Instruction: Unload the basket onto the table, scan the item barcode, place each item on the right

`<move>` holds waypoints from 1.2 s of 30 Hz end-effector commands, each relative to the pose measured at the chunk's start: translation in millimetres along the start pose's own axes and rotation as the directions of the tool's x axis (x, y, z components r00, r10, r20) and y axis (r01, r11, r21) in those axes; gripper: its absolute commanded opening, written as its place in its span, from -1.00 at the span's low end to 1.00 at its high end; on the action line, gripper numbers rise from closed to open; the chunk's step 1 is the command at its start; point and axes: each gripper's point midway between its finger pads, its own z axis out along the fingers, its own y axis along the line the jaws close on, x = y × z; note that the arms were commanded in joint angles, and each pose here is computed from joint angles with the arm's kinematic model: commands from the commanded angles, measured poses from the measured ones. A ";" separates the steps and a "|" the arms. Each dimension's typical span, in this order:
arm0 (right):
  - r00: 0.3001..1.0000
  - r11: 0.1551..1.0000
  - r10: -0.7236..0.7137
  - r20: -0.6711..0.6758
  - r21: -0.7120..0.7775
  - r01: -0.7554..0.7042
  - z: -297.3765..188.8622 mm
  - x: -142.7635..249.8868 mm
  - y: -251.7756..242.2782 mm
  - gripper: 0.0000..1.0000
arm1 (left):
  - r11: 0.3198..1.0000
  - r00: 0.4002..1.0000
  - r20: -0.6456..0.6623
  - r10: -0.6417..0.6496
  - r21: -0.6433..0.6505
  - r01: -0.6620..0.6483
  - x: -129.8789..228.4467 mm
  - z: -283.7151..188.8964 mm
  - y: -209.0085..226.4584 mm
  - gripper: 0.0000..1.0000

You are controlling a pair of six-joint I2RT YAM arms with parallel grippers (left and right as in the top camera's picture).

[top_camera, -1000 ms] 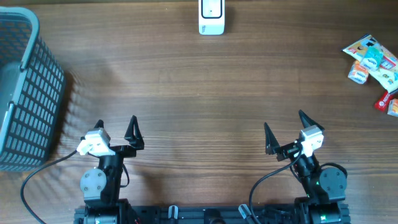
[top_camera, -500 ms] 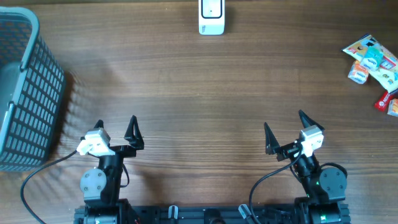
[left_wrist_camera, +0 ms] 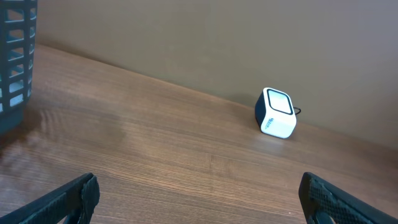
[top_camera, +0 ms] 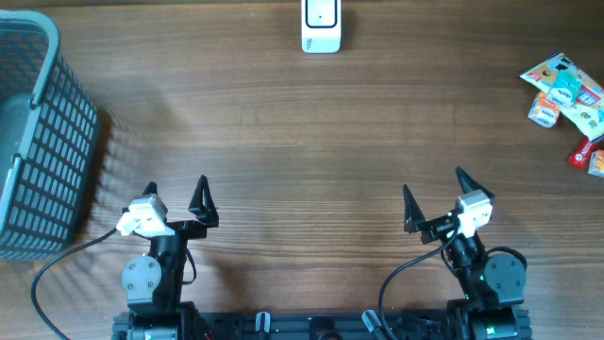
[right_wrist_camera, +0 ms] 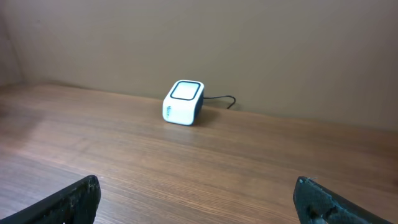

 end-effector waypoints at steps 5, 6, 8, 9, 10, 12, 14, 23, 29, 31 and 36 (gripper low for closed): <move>0.997 0.993 0.074 0.011 0.092 -0.075 -1.9 -0.7 -18.3 0.99 | 1.000 1.000 0.001 0.009 -0.003 -0.009 1.2 -0.2 0.4 1.00; 0.997 0.992 0.074 0.012 0.099 -0.075 -2.2 -0.9 -20.3 0.99 | 1.000 1.000 0.001 0.009 -0.003 -0.009 1.3 -0.2 0.4 1.00; 0.998 0.992 0.069 0.011 0.102 -0.069 -2.2 -0.7 -20.9 0.99 | 1.000 1.000 0.001 0.009 -0.003 -0.009 1.3 -0.2 0.4 1.00; 0.998 0.993 0.062 0.011 0.102 -0.063 -2.2 -0.9 -20.8 1.00 | 1.000 1.000 0.001 0.009 -0.003 -0.009 1.3 -0.2 0.4 1.00; 0.998 0.993 0.058 0.010 0.102 -0.058 -2.2 -0.7 -20.8 0.99 | 1.000 1.000 0.001 0.009 -0.003 -0.009 1.3 -0.2 0.4 1.00; 0.999 0.994 0.044 0.009 0.103 -0.044 -2.2 -0.9 -20.9 0.99 | 1.000 1.000 0.001 0.009 -0.003 -0.009 1.3 -0.2 0.4 1.00; 1.000 0.995 0.022 0.007 0.101 -0.023 -2.2 -0.8 -20.7 1.00 | 1.000 1.000 0.001 0.009 -0.003 -0.009 1.3 -0.2 0.4 1.00; 1.000 0.996 0.019 0.010 0.091 -0.020 -2.0 -1.7 -18.9 1.00 | 1.000 1.000 0.000 0.009 -0.003 -0.009 1.4 -0.1 0.5 1.00; 1.000 0.996 0.019 0.010 0.091 -0.020 -2.0 -1.7 -18.9 0.99 | 1.000 1.000 0.000 0.009 -0.003 -0.009 1.4 -0.1 0.5 1.00; 1.000 0.996 0.019 0.010 0.091 -0.020 -2.0 -1.7 -18.9 0.99 | 1.000 1.000 0.000 0.009 -0.003 -0.009 1.4 -0.1 0.5 1.00; 1.000 0.996 0.019 0.010 0.091 -0.020 -2.0 -1.7 -18.9 0.99 | 1.000 1.000 0.000 0.009 -0.003 -0.009 1.4 -0.1 0.5 1.00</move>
